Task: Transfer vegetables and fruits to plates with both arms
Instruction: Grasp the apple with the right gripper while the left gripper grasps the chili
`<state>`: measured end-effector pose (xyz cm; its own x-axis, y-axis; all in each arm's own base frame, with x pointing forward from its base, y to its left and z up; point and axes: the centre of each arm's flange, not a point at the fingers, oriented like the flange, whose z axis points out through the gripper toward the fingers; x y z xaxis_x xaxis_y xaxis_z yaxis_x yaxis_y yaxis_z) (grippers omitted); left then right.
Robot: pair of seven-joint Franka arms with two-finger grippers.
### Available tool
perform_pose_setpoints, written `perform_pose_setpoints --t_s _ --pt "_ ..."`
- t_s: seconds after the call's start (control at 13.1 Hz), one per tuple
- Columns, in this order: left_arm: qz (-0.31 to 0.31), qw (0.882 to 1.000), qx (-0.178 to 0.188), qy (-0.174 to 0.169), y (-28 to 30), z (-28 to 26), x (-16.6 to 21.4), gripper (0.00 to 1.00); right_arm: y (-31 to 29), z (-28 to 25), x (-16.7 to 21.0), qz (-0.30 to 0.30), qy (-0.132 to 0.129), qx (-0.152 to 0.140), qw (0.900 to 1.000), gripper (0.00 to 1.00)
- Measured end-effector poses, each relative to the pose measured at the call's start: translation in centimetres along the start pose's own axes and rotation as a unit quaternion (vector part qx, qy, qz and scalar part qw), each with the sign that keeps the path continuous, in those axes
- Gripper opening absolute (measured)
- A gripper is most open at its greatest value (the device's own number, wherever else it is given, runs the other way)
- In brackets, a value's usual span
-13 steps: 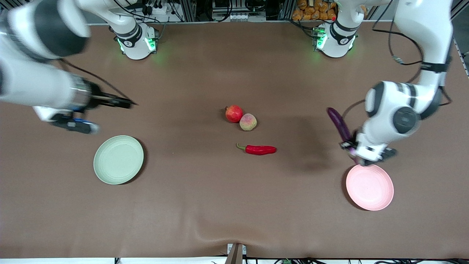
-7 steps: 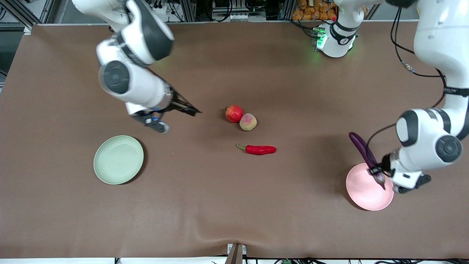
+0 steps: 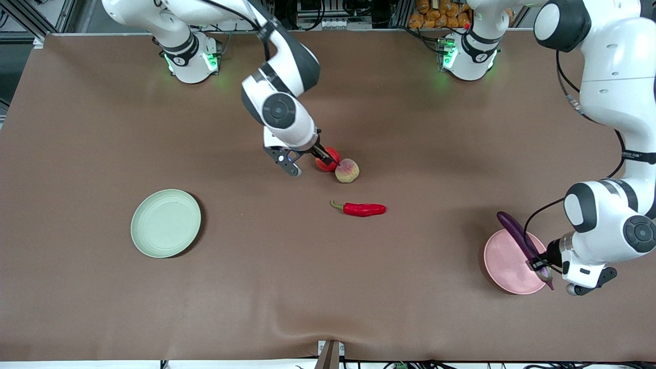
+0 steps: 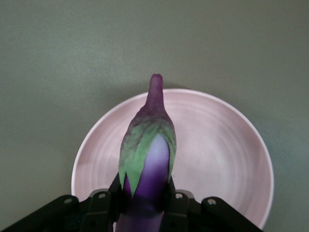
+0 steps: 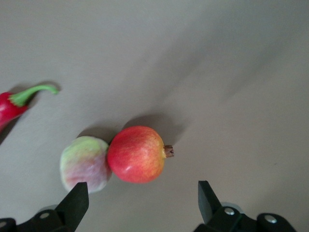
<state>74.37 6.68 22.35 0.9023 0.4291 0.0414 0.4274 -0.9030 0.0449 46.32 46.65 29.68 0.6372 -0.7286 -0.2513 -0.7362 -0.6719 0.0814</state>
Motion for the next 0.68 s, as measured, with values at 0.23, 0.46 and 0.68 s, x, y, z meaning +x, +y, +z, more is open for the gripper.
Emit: perform_pose_setpoints --t_s 0.23,0.46,0.68 --pt "-0.002 1.000 0.000 -0.001 -0.3 0.8 0.1 0.56 -0.1 1.7 -0.1 0.077 0.003 -0.001 0.997 1.00" --pt "-0.002 1.000 -0.004 0.009 0.0 -0.2 0.6 0.91 0.0 2.7 -0.9 0.117 0.006 0.007 0.993 1.00" --pt "-0.001 1.000 -0.009 0.005 1.5 -3.2 0.4 1.00 -0.2 5.9 -2.1 0.123 0.011 0.005 0.992 1.00"
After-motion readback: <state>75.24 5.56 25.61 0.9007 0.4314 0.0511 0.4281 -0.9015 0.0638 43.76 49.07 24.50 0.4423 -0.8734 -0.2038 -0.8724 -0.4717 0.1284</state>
